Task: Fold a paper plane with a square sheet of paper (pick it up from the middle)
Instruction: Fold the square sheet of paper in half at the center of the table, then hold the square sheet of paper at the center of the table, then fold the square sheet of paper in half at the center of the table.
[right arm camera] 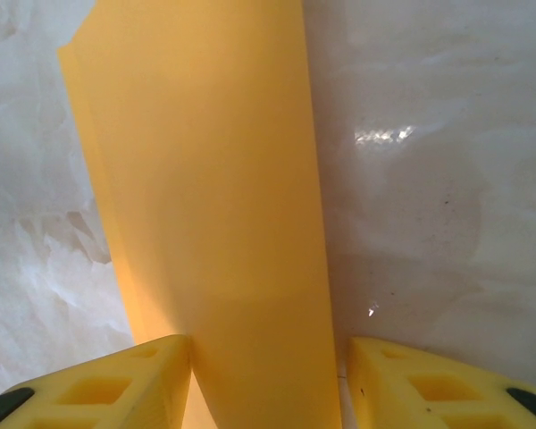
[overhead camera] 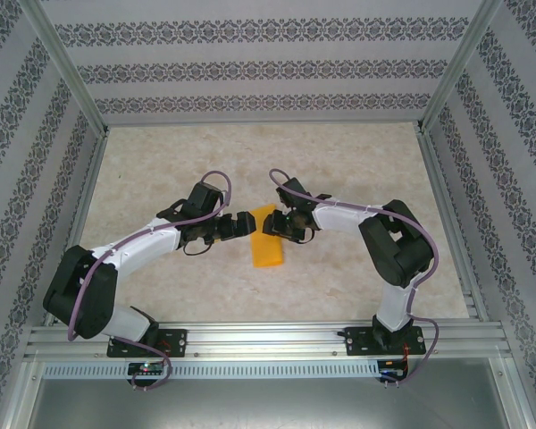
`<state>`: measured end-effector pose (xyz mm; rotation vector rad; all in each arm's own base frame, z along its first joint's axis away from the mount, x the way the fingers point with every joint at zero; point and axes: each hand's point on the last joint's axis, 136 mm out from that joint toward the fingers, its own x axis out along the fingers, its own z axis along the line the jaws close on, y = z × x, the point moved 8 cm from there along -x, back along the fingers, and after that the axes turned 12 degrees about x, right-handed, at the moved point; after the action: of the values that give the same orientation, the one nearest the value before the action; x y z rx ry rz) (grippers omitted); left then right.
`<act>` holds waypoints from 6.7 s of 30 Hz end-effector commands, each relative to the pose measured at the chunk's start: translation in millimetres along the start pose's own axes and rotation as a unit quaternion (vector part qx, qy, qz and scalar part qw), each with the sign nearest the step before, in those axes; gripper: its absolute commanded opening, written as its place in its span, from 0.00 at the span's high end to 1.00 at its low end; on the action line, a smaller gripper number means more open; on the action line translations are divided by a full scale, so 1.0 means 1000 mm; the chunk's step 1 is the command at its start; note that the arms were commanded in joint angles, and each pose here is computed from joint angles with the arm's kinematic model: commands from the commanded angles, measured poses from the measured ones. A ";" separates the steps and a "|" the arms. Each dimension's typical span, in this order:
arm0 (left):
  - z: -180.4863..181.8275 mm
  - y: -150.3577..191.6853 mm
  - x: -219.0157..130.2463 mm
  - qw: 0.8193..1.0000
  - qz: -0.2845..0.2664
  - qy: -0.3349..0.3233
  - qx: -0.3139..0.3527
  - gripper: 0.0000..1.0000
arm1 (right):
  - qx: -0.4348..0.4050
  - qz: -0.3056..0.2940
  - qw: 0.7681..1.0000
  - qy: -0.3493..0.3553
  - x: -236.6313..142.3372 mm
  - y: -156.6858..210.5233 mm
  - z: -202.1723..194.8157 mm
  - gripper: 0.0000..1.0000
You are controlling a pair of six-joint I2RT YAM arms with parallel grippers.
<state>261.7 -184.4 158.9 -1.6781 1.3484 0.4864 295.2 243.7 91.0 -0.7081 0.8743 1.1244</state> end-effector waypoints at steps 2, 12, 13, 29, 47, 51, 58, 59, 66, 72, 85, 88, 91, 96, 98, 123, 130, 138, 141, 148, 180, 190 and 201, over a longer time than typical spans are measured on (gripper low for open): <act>-0.011 -0.008 0.000 1.000 -0.012 0.018 0.020 0.01 | 0.006 -0.004 1.000 0.019 0.023 0.004 -0.001 0.49; -0.009 -0.009 0.005 1.000 -0.006 0.014 0.017 0.03 | 0.008 -0.021 0.999 0.047 0.026 0.012 -0.004 0.48; -0.010 -0.011 0.005 1.000 -0.008 0.013 0.017 0.04 | 0.008 -0.023 0.998 0.053 0.026 0.013 -0.005 0.48; 0.004 -0.009 0.027 0.997 0.008 -0.021 -0.067 0.62 | 0.000 -0.027 0.997 0.078 0.031 0.016 -0.013 0.46; 0.017 -0.010 -0.010 0.986 -0.069 -0.115 -0.100 0.67 | 0.021 -0.023 0.999 0.009 0.026 0.014 -0.012 0.49; 0.017 -0.010 -0.007 0.987 -0.063 -0.110 -0.099 0.67 | -0.003 -0.012 1.000 0.020 0.028 0.016 -0.012 0.46; 0.017 -0.010 -0.006 0.988 -0.060 -0.107 -0.095 0.66 | -0.026 -0.014 0.998 0.057 0.026 0.017 -0.015 0.42; 0.017 -0.010 -0.005 0.988 -0.059 -0.106 -0.095 0.65 | -0.028 -0.013 0.998 0.058 0.027 0.017 -0.015 0.42; 0.015 -0.010 -0.003 0.989 -0.055 -0.099 -0.091 0.65 | -0.040 -0.004 0.995 0.087 0.032 0.016 -0.016 0.42; 0.014 -0.010 -0.001 0.991 -0.049 -0.093 -0.086 0.65 | -0.035 -0.005 0.995 0.094 0.030 0.015 -0.021 0.42; 0.001 -0.019 0.028 0.996 -0.009 -0.016 -0.084 0.85 | -0.030 -0.006 0.993 0.110 0.033 0.015 -0.026 0.44; -0.004 -0.024 0.037 0.996 -0.004 -0.001 -0.088 0.86 | -0.028 -0.006 0.993 0.113 0.034 0.015 -0.027 0.44; -0.005 -0.028 0.046 0.995 -0.001 0.003 -0.098 0.92 | -0.022 -0.007 0.993 0.113 0.036 0.016 -0.028 0.45; -0.007 -0.031 0.061 0.994 0.006 0.017 -0.112 0.93 | -0.018 -0.008 0.993 0.114 0.038 0.016 -0.029 0.45; -0.009 -0.031 0.067 0.993 0.012 0.024 -0.114 0.95 | -0.018 -0.008 0.993 0.115 0.038 0.016 -0.029 0.45; 0.020 -0.001 0.110 0.988 0.068 -0.037 -0.131 0.97 | -0.018 -0.024 0.996 0.088 0.019 0.008 -0.011 0.42; 0.025 0.003 0.110 0.988 0.074 -0.054 -0.121 0.97 | -0.017 -0.086 0.996 -0.009 -0.048 -0.013 0.014 0.37; 0.025 0.002 0.111 0.989 0.077 -0.057 -0.114 0.97 | -0.034 -0.021 0.987 -0.154 -0.052 -0.007 0.042 0.74; 0.025 0.001 0.112 0.989 0.076 -0.057 -0.113 0.97 | -0.027 -0.005 0.990 -0.139 -0.034 -0.004 0.036 0.83; 0.025 0.001 0.111 0.989 0.078 -0.058 -0.112 0.97 | 0.000 0.005 0.991 -0.133 -0.014 -0.003 0.011 0.89; 0.029 0.004 0.111 0.988 0.084 -0.074 -0.104 0.97 | 0.010 0.015 0.988 -0.156 -0.020 0.021 -0.025 0.85; 0.028 0.004 0.112 0.988 0.085 -0.072 -0.104 0.97 | 0.029 0.041 0.994 -0.097 0.002 0.035 -0.054 0.85; 0.029 0.005 0.112 0.988 0.088 -0.074 -0.100 0.97 | -0.013 0.042 0.988 -0.148 -0.026 0.052 -0.027 0.83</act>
<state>312.0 -231.4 82.8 -1.7616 1.4009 0.7293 243.0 222.5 99.3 -0.5078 0.6508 1.2558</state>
